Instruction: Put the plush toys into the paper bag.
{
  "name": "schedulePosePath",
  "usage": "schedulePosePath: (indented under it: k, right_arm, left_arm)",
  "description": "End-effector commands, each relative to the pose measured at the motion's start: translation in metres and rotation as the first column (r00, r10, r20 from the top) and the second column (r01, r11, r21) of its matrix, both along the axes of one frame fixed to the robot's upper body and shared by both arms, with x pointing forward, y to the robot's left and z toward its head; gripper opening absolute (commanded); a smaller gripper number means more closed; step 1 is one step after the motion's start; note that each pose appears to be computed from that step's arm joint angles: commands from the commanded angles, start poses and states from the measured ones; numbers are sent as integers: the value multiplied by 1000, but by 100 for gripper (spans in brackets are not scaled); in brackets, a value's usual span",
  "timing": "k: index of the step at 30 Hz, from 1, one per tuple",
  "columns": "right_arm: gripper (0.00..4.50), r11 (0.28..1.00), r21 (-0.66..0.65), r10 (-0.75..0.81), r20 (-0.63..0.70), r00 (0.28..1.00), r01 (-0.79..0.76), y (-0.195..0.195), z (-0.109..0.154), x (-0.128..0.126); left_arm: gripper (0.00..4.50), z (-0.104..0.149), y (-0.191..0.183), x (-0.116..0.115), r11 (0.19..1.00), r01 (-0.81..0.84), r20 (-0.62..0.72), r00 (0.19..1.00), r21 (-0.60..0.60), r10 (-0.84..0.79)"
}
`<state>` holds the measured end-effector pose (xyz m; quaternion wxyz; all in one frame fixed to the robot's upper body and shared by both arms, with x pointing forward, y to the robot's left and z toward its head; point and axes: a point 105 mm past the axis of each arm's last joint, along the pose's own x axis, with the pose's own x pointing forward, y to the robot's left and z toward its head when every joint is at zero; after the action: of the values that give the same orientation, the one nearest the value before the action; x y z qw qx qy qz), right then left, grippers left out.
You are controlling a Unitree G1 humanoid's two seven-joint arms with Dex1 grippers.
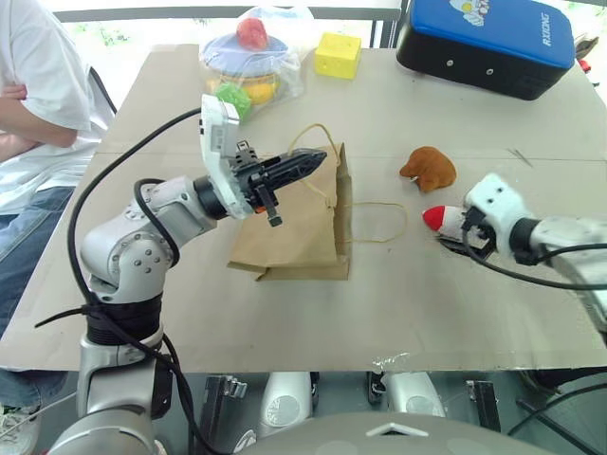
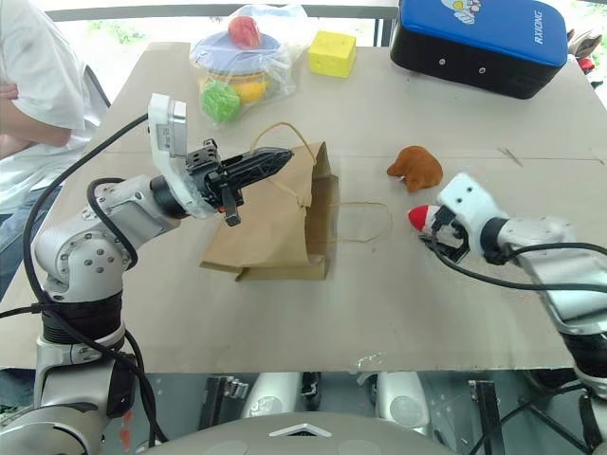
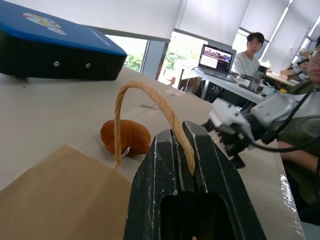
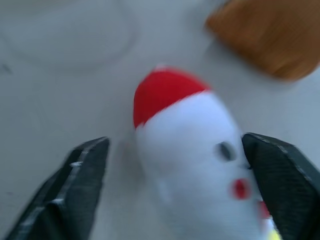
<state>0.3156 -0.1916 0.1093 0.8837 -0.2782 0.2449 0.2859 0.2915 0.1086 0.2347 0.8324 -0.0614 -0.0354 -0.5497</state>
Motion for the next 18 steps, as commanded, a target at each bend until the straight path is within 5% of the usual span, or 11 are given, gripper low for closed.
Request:
schedulePosePath:
  k: [1, 6, 10, 14, 18]
  right_arm:
    - [230, 999, -31, 10, 27, 1000, -9, -3, 2, 2]
    - [10, 998, 58, 31, 129, 991, -39, 1, 33, -2]
    - [5, 917, 361, 80, 250, 965, -170, 36, 84, -11]
    - [5, 663, 716, 45, 254, 966, -219, 78, 123, -13]
    - [5, 463, 842, 148, 235, 961, -277, 121, 139, -24]
  left_arm:
    - [0, 9, -1, -11, 1000, 28, 60, 998, 9, -29]
    - [0, 9, 2, -12, 1000, 27, 52, 998, 3, -27]
    - [0, 11, 1, -12, 999, 42, 30, 999, -29, -41]
    - [0, 17, 2, -8, 994, 53, 0, 999, -93, -53]
    - [0, 24, 2, -5, 985, 56, -25, 998, -164, -61]
